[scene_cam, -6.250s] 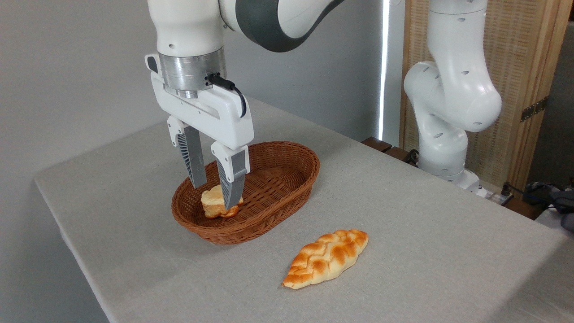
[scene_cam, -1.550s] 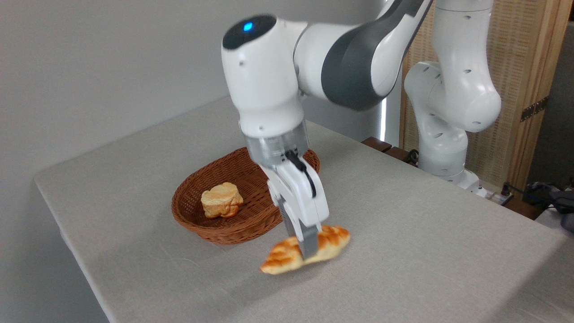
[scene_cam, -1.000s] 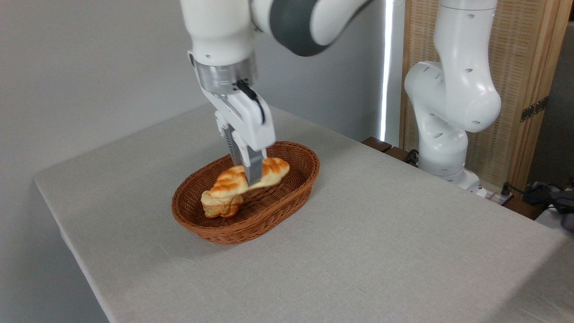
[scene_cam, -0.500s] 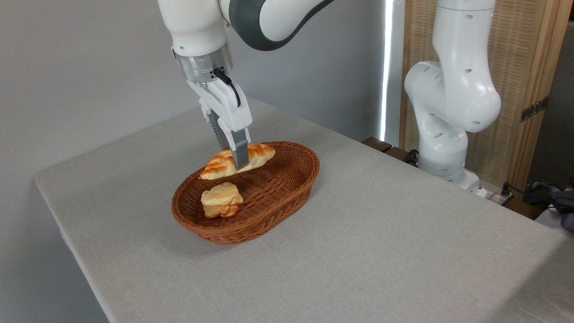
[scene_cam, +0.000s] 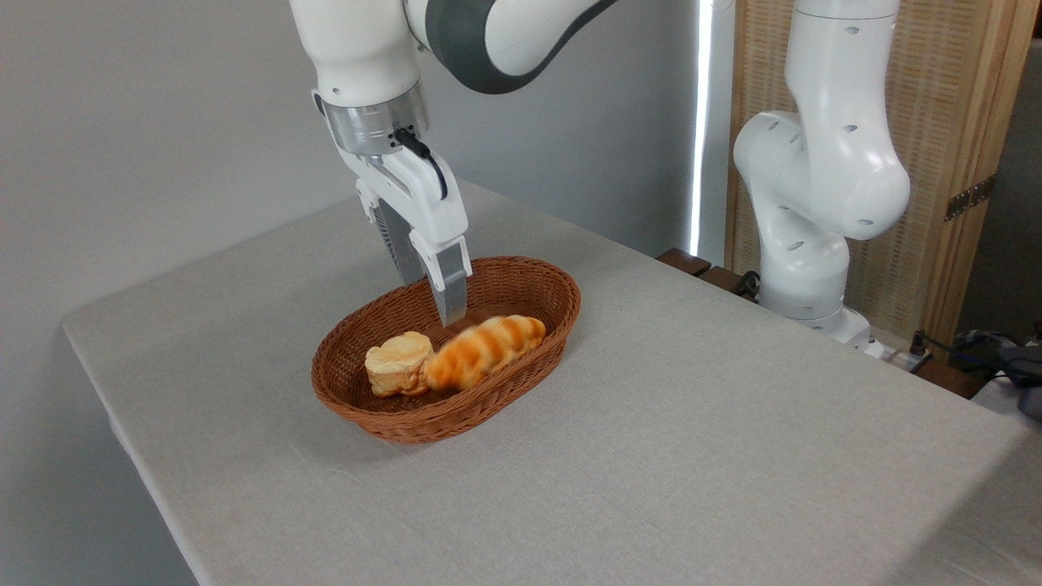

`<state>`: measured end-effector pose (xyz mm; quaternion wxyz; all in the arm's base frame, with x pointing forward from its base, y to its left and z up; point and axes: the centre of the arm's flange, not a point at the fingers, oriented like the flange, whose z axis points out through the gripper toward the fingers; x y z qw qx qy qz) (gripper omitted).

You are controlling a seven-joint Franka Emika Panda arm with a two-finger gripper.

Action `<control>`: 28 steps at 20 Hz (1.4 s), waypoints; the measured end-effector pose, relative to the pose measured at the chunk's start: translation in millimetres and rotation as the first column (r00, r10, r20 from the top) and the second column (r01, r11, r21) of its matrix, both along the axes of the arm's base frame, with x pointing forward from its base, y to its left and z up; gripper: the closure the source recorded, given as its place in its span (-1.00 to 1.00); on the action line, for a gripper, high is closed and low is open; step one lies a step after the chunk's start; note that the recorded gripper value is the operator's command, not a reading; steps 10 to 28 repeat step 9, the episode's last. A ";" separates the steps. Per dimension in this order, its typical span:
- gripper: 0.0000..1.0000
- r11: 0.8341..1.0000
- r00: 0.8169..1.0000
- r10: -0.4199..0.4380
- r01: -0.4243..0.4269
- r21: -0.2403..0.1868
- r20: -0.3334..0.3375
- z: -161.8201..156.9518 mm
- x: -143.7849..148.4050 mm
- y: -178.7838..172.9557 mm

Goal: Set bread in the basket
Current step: 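Lower the braided roll into the basket beside the bun and release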

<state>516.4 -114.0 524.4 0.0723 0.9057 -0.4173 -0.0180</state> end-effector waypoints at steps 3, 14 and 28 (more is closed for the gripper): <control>-1.00 0.999 0.999 0.022 -0.023 0.033 0.039 13.7 9.1 31.0; -1.00 0.996 0.984 0.080 -0.087 0.033 0.157 36.2 28.2 86.9; -1.00 0.996 0.984 0.080 -0.087 0.033 0.157 36.2 28.2 86.9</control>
